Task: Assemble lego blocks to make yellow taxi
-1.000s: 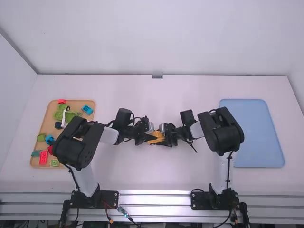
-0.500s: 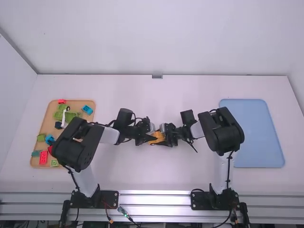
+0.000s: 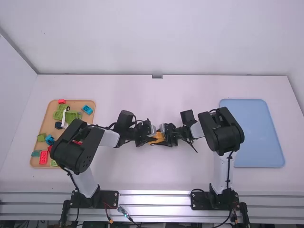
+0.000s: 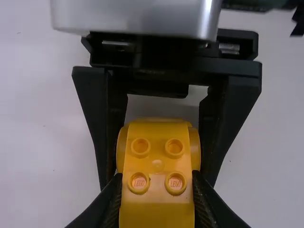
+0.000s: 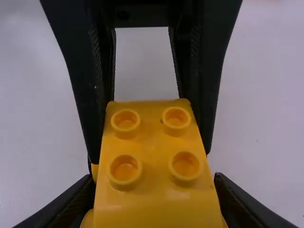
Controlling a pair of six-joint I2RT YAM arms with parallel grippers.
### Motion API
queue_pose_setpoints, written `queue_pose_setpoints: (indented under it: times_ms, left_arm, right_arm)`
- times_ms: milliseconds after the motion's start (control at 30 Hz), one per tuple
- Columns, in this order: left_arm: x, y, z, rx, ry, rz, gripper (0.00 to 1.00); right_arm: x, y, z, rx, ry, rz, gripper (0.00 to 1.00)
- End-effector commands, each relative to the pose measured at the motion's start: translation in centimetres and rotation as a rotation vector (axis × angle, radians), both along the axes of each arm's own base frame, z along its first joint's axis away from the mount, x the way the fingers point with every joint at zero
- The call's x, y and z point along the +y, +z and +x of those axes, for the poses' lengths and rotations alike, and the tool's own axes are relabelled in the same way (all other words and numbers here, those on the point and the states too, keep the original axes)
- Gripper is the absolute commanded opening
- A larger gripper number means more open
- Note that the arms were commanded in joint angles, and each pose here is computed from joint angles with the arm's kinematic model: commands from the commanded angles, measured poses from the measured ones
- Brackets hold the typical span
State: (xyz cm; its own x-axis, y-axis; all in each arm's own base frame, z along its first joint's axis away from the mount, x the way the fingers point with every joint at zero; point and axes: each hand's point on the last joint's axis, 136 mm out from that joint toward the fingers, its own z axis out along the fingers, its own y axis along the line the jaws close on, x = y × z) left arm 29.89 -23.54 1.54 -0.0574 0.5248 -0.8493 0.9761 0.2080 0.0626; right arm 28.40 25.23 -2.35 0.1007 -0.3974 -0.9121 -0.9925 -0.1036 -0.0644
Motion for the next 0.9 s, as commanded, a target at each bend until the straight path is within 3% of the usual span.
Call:
queue_pose_setpoints:
  times_ms: [0, 433, 533, 567, 867]
  left_arm:
    - [2.6, -5.9, -2.9, 0.103, 0.073, 0.194, 0.02]
    - [2.3, -5.3, -2.1, 0.067, 0.095, 0.16, 0.02]
    - [2.2, -5.0, -1.8, 0.056, 0.095, 0.156, 0.1]
    - [2.1, -4.9, -1.5, 0.052, 0.096, 0.153, 0.18]
    - [1.1, -3.0, 0.4, 0.062, 0.128, 0.086, 0.28]
  right_arm:
    - [0.1, -0.7, 0.2, -0.007, -0.005, -0.024, 0.48]
    - [0.1, -0.7, 0.3, -0.008, -0.006, -0.024, 0.48]
    - [0.1, -0.7, 0.3, -0.003, -0.008, -0.024, 0.49]
    - [0.1, -0.7, 0.3, -0.002, -0.008, -0.025, 0.49]
    - [0.1, -0.8, 0.2, 0.001, -0.008, -0.029, 0.48]
